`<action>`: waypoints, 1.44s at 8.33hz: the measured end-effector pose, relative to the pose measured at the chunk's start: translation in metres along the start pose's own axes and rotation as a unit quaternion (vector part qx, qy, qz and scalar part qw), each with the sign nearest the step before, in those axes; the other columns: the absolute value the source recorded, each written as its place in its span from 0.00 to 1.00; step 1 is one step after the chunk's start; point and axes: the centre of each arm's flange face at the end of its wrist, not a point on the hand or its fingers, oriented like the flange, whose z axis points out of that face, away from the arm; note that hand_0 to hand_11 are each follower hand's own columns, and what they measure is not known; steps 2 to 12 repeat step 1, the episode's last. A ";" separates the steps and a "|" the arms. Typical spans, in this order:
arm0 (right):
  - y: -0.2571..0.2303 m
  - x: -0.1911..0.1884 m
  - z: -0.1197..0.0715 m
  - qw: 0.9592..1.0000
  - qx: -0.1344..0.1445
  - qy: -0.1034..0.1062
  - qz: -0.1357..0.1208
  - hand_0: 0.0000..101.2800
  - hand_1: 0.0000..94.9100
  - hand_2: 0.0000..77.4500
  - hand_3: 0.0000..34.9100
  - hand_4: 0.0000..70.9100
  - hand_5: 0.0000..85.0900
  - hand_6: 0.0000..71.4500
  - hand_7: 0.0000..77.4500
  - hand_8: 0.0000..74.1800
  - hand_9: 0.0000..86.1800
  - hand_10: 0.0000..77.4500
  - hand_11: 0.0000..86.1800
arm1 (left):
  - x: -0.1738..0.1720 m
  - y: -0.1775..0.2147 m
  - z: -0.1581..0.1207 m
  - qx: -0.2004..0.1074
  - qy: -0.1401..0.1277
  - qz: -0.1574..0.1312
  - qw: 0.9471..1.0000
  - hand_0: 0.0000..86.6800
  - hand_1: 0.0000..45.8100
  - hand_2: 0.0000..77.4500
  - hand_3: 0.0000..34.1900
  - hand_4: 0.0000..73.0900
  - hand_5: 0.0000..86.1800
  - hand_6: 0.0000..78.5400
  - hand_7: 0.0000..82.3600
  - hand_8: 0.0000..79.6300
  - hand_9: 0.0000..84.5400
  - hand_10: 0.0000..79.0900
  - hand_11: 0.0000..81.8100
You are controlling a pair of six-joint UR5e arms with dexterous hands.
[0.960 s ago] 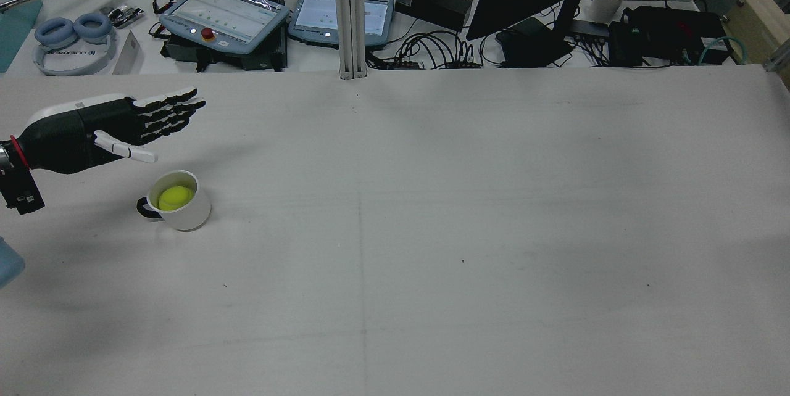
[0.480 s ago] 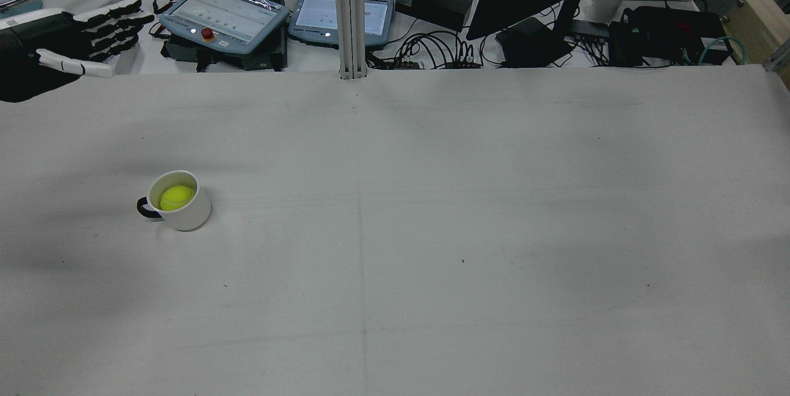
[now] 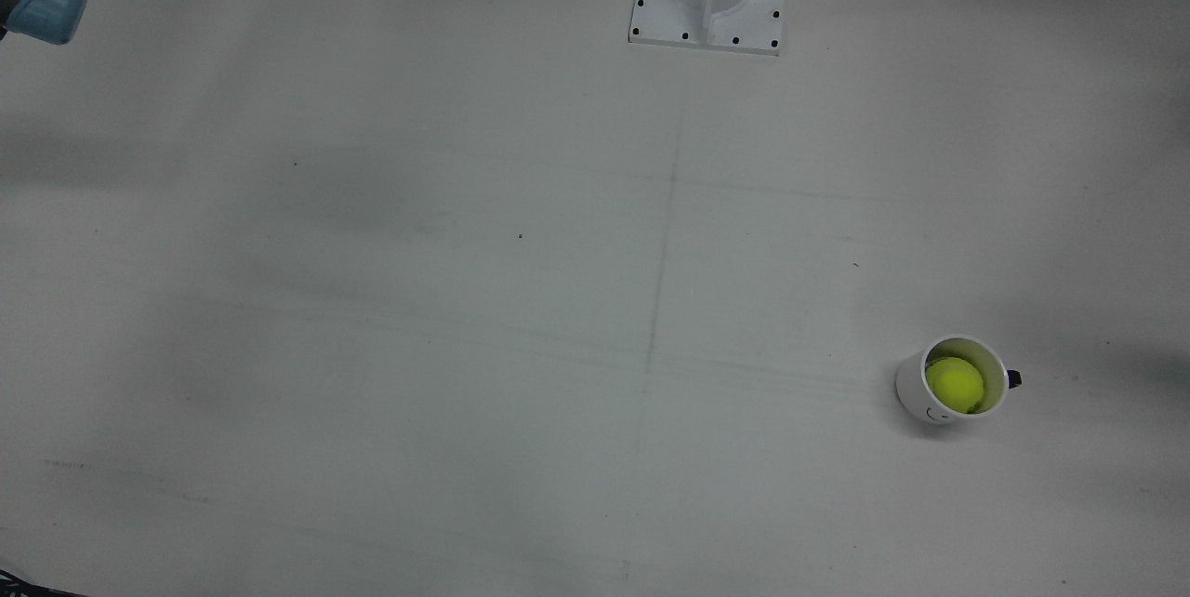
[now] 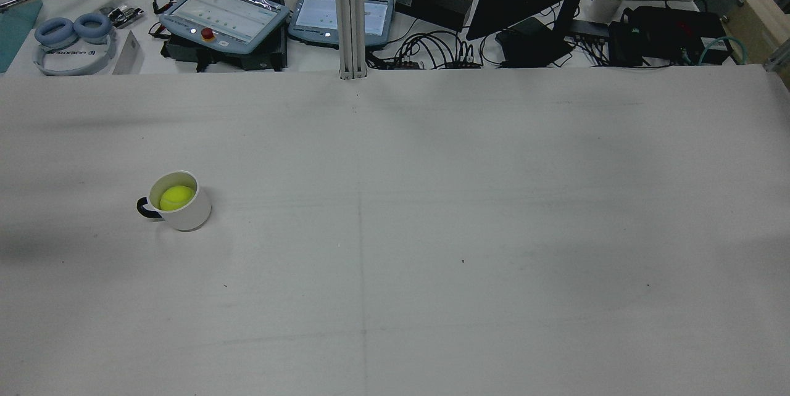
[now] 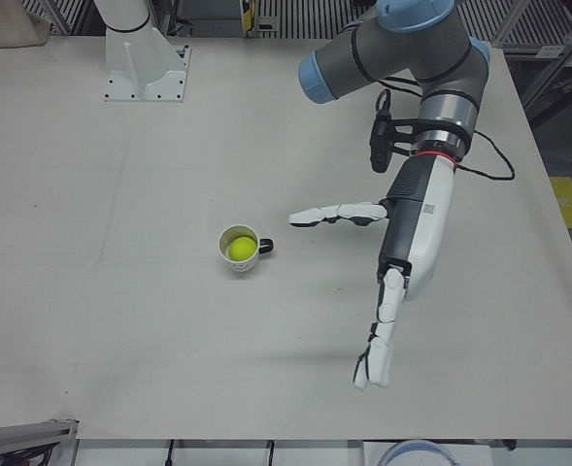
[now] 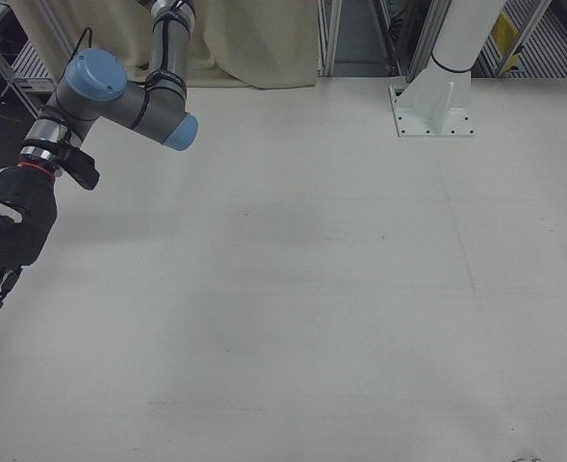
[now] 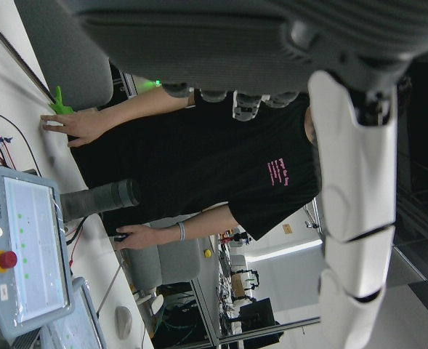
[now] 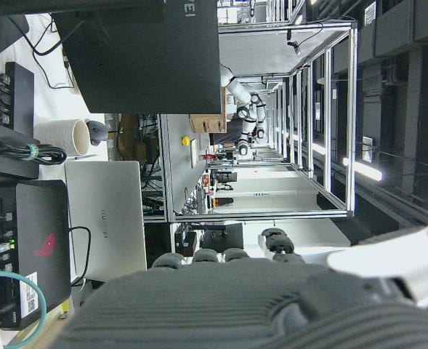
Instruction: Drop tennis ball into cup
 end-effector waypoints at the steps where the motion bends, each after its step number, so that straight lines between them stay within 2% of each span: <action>1: 0.000 0.000 0.000 1.000 0.000 0.000 0.000 0.00 0.01 0.01 0.00 0.00 0.00 0.00 0.00 0.00 0.00 0.00 0.01 | 0.009 -0.012 -0.010 0.019 0.008 -0.001 1.000 0.63 0.60 0.13 0.00 0.01 0.03 0.00 0.14 0.00 0.01 0.00 0.01; 12: 0.000 0.000 0.000 1.000 0.000 0.000 0.000 0.00 0.01 0.01 0.00 0.00 0.00 0.00 0.00 0.00 0.00 0.00 0.01 | 0.009 -0.012 -0.010 0.019 0.008 -0.001 1.000 0.63 0.60 0.13 0.00 0.01 0.03 0.00 0.14 0.00 0.01 0.00 0.01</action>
